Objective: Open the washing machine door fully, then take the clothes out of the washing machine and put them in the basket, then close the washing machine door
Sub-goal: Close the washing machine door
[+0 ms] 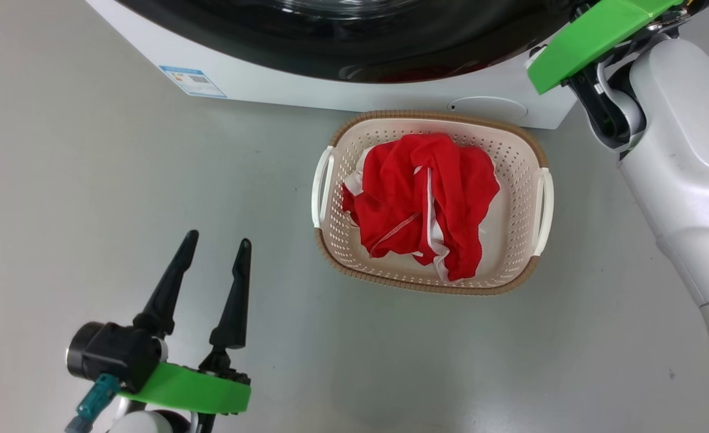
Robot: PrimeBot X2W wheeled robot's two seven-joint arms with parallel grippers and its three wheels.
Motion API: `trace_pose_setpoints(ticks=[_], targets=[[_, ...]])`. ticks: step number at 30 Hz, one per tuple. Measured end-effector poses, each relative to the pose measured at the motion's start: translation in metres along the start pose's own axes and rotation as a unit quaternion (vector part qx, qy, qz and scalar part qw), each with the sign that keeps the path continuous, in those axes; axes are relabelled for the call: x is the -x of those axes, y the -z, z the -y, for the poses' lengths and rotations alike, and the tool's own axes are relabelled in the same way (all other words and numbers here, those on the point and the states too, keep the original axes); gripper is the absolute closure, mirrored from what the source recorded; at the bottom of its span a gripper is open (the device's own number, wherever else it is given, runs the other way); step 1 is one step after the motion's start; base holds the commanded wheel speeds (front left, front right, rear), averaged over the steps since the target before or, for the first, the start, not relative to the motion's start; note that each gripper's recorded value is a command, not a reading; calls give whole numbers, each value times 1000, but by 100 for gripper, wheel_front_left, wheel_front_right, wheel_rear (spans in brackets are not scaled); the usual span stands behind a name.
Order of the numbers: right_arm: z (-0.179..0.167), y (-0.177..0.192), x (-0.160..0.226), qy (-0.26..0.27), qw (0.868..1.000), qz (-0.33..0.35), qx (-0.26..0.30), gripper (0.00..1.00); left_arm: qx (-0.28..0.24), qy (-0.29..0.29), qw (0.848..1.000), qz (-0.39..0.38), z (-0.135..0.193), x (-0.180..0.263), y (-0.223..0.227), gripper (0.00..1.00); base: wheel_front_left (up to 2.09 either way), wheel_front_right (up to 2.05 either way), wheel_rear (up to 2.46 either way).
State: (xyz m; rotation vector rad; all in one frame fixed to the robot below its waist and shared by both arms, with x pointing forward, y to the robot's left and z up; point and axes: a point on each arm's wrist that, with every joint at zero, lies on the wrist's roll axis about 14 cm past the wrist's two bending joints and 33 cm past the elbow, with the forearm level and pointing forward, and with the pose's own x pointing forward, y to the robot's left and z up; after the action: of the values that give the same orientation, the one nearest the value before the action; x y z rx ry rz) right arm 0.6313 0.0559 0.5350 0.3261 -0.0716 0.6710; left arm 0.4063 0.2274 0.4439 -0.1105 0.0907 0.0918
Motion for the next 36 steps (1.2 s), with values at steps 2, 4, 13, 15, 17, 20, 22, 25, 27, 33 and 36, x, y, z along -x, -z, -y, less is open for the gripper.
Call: trace_pose_setpoints(ticks=[2,4,13,15,17,20,22,25,27,33,36], targets=[[-1,0,-1,0,1000,2,-1,100,0,-1,1000,-3,0,0,2,0,0,0,0],[-2,-3,0,0,1000,3,3,100,0,-2,1000,-2,-2,0,1,0,0,0,0],[0,21,50,19,999,-32,24,0,2,-5,1000,20,-5,1,-14,0,0,0,0],[-3,33,69,22,998,-49,28,0,4,0,1000,26,-2,1,-18,0,0,0,0],[-5,40,87,32,998,-57,20,0,7,3,1000,29,0,2,-20,0,0,0,0],[-8,38,108,42,997,-56,21,0,10,5,999,36,1,4,-25,0,0,0,0],[-6,31,121,54,997,-48,24,0,13,7,999,38,2,6,-26,0,0,0,0],[1,15,141,80,996,-28,26,0,21,18,999,42,10,9,-29,0,0,0,0],[3,4,153,93,995,-14,28,0,25,25,998,46,13,11,-31,0,0,0,0],[10,-22,192,136,990,16,34,0,39,45,996,60,25,20,-41,0,0,0,0],[14,-37,210,155,987,31,40,0,41,54,995,73,31,22,-49,0,0,0,0]])
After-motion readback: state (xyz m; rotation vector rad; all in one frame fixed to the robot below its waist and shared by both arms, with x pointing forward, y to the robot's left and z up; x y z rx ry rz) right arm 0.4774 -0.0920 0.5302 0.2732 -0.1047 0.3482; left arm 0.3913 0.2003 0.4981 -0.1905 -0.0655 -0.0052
